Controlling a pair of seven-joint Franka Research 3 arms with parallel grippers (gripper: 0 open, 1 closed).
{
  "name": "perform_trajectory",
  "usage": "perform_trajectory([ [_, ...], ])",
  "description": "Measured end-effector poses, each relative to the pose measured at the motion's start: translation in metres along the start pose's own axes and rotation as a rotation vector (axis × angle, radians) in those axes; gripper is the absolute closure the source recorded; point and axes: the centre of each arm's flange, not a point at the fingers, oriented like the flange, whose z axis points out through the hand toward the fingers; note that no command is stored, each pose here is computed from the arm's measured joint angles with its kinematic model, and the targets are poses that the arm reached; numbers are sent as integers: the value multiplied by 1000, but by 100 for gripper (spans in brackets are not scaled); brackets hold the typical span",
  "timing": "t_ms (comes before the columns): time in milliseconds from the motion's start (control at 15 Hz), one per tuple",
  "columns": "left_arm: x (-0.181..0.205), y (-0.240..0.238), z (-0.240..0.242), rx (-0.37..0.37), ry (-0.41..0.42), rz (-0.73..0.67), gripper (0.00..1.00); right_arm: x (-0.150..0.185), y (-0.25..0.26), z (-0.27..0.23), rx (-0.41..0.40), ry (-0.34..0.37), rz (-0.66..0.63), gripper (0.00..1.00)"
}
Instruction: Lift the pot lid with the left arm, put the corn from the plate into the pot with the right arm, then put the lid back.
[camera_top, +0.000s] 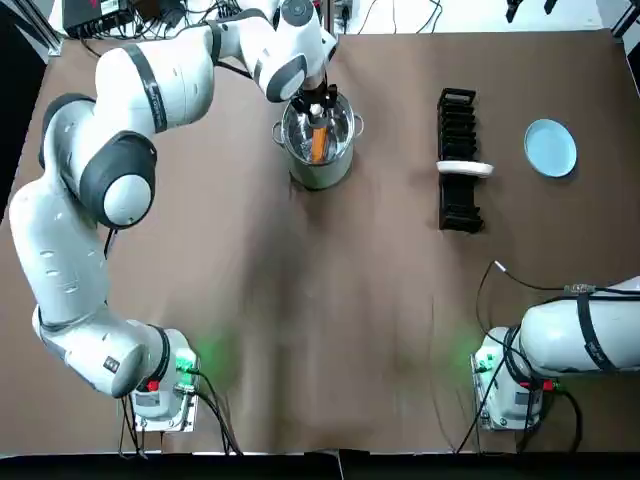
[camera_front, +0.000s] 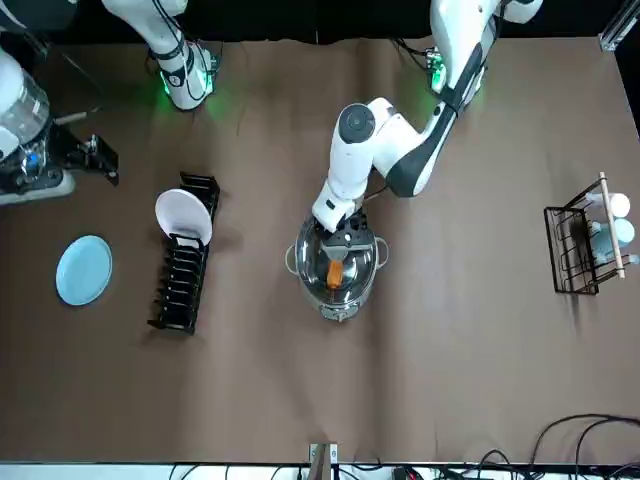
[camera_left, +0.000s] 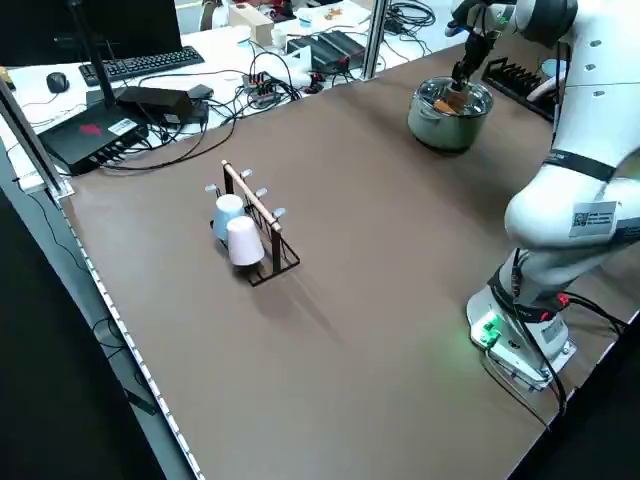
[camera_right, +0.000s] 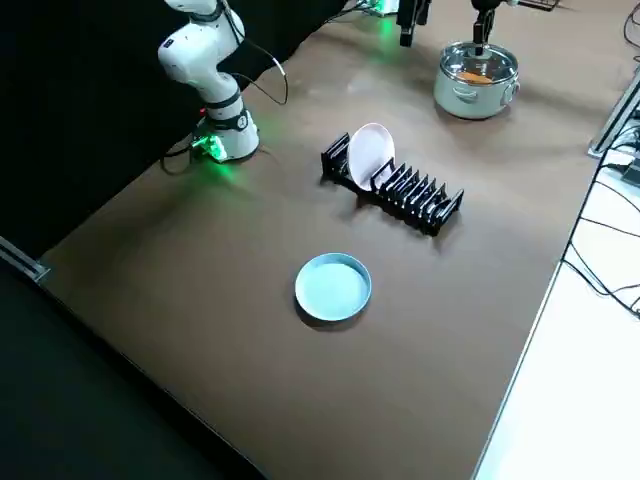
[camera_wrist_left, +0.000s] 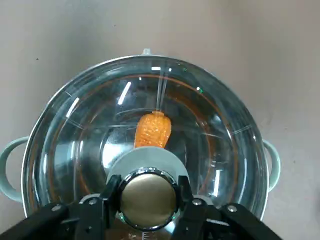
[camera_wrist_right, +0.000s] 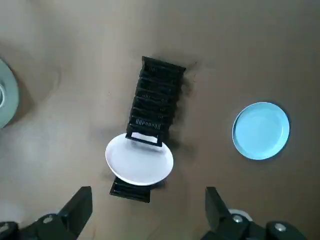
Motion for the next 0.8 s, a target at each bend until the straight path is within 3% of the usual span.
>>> perform_trajectory([
  [400,-1,1,5,19,15,25,48,-14,-5,-8,0,-5,-2,0],
  [733,22,-9,-12,3,51,-7,5,-23,-3,-12,5,-20,1,0],
  [800,35,-16,-27,-6,75,-25,0,-24,-1,-11,6,-22,4,0],
])
